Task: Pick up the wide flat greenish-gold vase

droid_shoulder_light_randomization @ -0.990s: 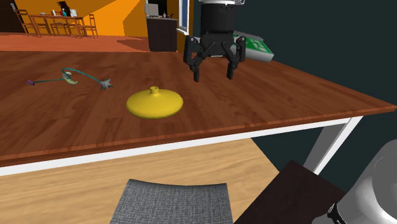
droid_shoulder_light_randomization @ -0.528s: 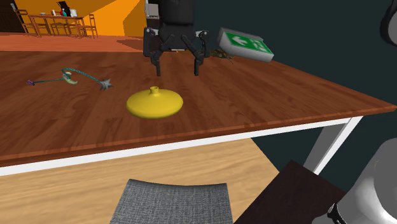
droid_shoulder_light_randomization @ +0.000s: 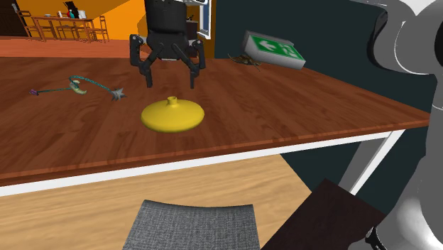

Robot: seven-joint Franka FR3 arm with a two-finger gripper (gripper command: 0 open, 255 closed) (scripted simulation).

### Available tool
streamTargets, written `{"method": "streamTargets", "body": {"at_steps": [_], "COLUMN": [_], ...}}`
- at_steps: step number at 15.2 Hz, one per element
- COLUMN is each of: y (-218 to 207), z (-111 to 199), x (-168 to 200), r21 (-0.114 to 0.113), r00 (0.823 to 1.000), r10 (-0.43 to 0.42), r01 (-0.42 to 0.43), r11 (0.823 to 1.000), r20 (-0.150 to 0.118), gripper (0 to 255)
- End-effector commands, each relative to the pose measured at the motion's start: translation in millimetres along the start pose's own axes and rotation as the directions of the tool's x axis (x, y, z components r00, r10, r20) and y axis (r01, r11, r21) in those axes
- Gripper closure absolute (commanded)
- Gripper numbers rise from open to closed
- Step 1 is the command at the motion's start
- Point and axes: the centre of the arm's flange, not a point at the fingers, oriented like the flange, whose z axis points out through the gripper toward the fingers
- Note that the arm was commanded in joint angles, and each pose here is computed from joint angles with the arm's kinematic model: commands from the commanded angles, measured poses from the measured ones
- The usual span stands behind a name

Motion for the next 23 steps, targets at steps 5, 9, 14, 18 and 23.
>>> {"method": "streamTargets", "body": {"at_steps": [5,9,14,18,23], "y": [0,0,0,0,0], "z": [24,24,24,8,-18], "x": [2,2,2,1,-1], "r21": [0.001,0.001,0.001,0.001,0.001], "r00": [1.000,1.000,1.000,1.000,1.000], "r10": [0.001,0.001,0.001,0.001,0.001], "r01": [-0.001,-0.001,-0.001,-0.001,-0.001], "r11": [1.000,1.000,1.000,1.000,1.000], "r20": [0.000,0.000,0.000,0.000,0.000], "gripper": [0,255,255,255,255]}}
